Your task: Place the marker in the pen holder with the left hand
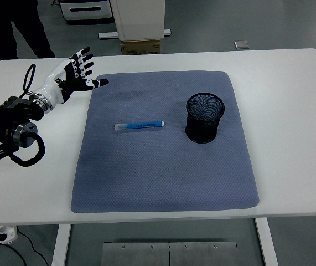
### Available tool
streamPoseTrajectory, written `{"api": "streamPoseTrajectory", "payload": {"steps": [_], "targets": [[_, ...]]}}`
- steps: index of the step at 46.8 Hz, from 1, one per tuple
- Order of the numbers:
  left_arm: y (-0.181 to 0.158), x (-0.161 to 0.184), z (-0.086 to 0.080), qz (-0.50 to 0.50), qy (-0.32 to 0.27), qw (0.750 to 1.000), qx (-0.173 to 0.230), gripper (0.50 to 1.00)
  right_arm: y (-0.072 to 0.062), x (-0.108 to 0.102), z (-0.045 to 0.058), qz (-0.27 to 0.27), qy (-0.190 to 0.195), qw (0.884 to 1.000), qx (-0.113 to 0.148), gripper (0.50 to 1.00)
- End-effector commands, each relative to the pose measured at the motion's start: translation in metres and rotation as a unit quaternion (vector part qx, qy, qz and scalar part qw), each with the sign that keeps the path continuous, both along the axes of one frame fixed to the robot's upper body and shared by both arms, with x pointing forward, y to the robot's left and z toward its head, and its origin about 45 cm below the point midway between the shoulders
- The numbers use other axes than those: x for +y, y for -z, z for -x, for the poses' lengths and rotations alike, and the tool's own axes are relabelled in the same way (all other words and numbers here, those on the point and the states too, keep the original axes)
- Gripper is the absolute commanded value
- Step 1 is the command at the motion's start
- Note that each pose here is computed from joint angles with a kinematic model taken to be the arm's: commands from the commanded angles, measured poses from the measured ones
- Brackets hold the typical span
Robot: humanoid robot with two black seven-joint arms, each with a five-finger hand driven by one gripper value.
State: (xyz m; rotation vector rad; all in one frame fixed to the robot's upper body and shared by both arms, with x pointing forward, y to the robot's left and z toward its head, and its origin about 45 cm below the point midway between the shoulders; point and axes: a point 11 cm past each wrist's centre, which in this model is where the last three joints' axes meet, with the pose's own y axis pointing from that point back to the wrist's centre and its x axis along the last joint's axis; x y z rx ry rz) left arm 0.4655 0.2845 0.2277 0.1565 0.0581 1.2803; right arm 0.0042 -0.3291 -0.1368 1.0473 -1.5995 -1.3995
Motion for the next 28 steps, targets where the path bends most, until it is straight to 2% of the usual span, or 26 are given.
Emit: {"api": "streamPoseTrajectory", "payload": {"steps": [1, 28], "targets": [[-0.0007, 0.0001, -0.0004, 0.0, -0.002, 1.0, -0.001, 1.0, 0.0, 0.0, 0.0, 0.0, 0.0, 1.0, 0.0, 1.0], [-0.0041, 0.0057, -0.0013, -0.008, -0.006, 1.0, -0.006, 1.0, 0.0, 0.0, 0.0, 0.0, 0.0, 1.0, 0.0, 1.0]]}}
